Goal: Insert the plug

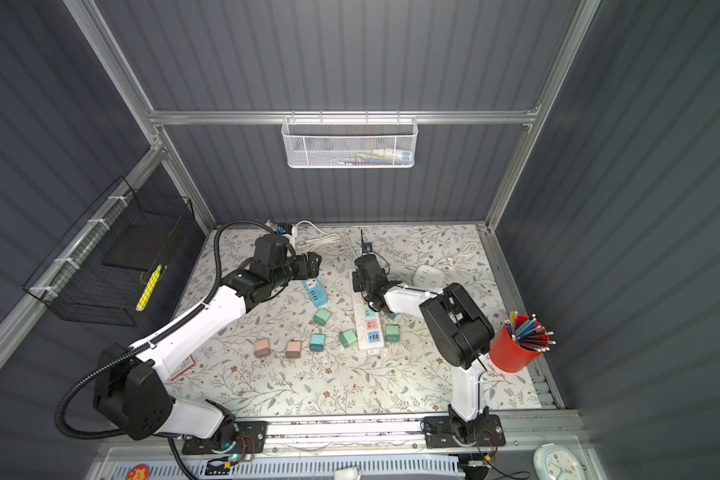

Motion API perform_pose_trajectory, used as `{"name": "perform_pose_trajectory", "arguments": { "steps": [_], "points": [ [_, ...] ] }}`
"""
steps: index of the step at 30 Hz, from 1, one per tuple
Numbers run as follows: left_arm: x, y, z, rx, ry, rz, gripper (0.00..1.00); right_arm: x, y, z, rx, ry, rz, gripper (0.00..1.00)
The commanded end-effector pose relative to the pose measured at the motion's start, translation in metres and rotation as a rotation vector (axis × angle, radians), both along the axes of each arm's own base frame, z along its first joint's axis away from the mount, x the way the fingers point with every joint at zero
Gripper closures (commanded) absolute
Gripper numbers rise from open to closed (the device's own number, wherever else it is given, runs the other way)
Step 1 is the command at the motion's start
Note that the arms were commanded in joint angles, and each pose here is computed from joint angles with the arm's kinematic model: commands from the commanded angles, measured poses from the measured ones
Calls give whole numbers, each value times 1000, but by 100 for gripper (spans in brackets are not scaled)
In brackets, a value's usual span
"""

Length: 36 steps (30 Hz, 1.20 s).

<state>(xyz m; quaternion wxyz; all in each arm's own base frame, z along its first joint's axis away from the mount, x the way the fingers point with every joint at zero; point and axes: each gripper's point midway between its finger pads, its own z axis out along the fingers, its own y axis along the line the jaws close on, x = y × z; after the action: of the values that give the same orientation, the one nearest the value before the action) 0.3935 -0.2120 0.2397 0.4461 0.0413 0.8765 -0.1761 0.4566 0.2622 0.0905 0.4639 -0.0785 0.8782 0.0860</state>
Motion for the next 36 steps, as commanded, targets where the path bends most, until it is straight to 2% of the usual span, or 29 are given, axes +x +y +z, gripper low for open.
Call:
{"name": "perform_pose_trajectory", "arguments": {
  "steps": [1, 17, 28, 36],
  "points": [
    [-1, 4, 5, 8, -20, -1, 12, -10, 1, -21, -26, 49, 9, 85],
    [0, 4, 1, 16, -13, 1, 11, -2, -9, -22, -60, -2, -34, 86],
    [0, 3, -1, 14, -8, -3, 11, -17, -4, -40, -62, 44, -4, 86],
    [0, 2, -1, 13, -7, -6, 11, -19, 1, -29, -22, 44, 15, 86]
  ]
}}
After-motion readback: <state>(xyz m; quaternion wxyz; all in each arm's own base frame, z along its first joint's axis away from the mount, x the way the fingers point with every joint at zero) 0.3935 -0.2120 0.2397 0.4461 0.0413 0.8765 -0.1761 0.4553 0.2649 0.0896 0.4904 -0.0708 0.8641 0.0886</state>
